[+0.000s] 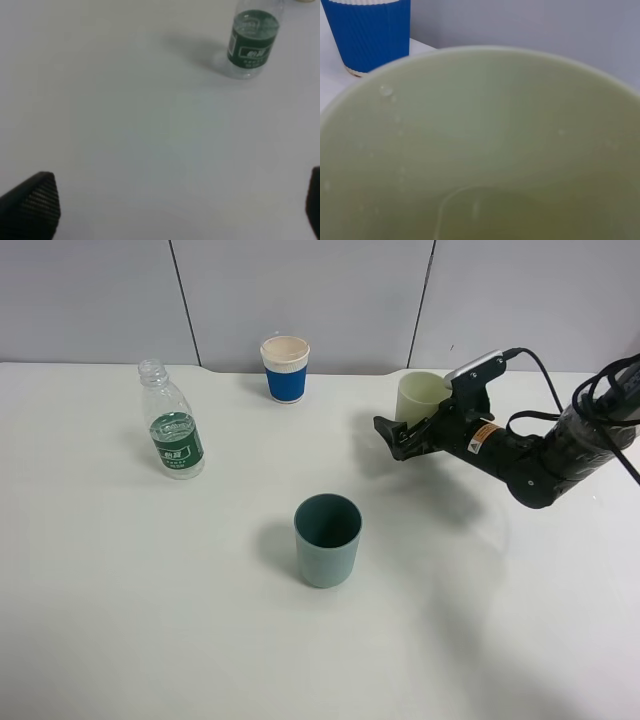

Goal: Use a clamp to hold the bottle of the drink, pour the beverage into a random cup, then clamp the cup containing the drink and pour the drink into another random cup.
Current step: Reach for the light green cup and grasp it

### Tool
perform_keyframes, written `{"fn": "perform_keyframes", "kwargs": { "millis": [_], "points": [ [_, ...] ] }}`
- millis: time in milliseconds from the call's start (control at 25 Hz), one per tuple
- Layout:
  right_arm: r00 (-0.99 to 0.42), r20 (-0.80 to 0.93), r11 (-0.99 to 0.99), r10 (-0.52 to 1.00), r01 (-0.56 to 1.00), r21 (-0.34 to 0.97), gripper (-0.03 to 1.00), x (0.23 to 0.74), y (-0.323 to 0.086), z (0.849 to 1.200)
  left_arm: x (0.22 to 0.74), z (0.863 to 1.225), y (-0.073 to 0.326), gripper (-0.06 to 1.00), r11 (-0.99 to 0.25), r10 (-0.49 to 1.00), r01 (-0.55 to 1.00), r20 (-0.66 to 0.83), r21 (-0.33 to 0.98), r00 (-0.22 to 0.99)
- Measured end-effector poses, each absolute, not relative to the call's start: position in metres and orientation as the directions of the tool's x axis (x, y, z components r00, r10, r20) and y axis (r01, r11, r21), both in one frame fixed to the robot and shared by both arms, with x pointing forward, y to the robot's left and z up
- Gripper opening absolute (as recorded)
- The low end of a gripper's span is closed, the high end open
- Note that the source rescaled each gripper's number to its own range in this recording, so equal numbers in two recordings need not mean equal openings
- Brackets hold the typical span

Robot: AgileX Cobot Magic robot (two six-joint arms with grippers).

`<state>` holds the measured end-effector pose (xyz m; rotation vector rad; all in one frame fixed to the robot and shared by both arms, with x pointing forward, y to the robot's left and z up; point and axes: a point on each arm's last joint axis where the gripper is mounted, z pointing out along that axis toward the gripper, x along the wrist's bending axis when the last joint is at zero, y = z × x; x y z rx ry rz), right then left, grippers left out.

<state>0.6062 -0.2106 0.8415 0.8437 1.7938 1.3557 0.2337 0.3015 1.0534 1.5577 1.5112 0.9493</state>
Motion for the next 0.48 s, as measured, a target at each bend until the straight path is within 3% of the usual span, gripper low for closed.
{"fn": "perform_keyframes", "kwargs": {
  "millis": [240, 280, 360, 440, 480],
  "points": [
    [-0.531, -0.161, 0.235, 0.832, 0.073, 0.969, 0.97, 0.6058, -0.2099, 0.8415, 0.2337, 1.0534, 0.3015, 1.0, -0.019, 1.0, 0.44, 0.008, 0.898, 0.027],
    [-0.531, -0.161, 0.235, 0.832, 0.073, 0.969, 0.88, 0.6058, -0.2099, 0.8415, 0.2337, 1.0534, 0.3015, 1.0, -0.019, 1.0, 0.44, 0.008, 0.898, 0.027],
    [-0.531, -0.161, 0.235, 0.832, 0.074, 0.969, 0.59, 0.6058, -0.2099, 0.8414, 0.2337, 1.0534, 0.3015, 1.0, -0.019, 1.0, 0.44, 0.008, 0.898, 0.027],
    [-0.533, -0.161, 0.239, 0.831, 0.079, 0.968, 0.14, 0.6056, -0.21, 0.8407, 0.2337, 1.0534, 0.3015, 1.0, -0.019, 1.0, 0.44, 0.008, 0.898, 0.027],
    [-0.532, -0.161, 0.238, 0.831, 0.079, 0.968, 0.0, 0.6057, -0.21, 0.8408, 0.2337, 1.0534, 0.3015, 1.0, -0.018, 1.0, 0.44, 0.007, 0.898, 0.026]
  ]
}}
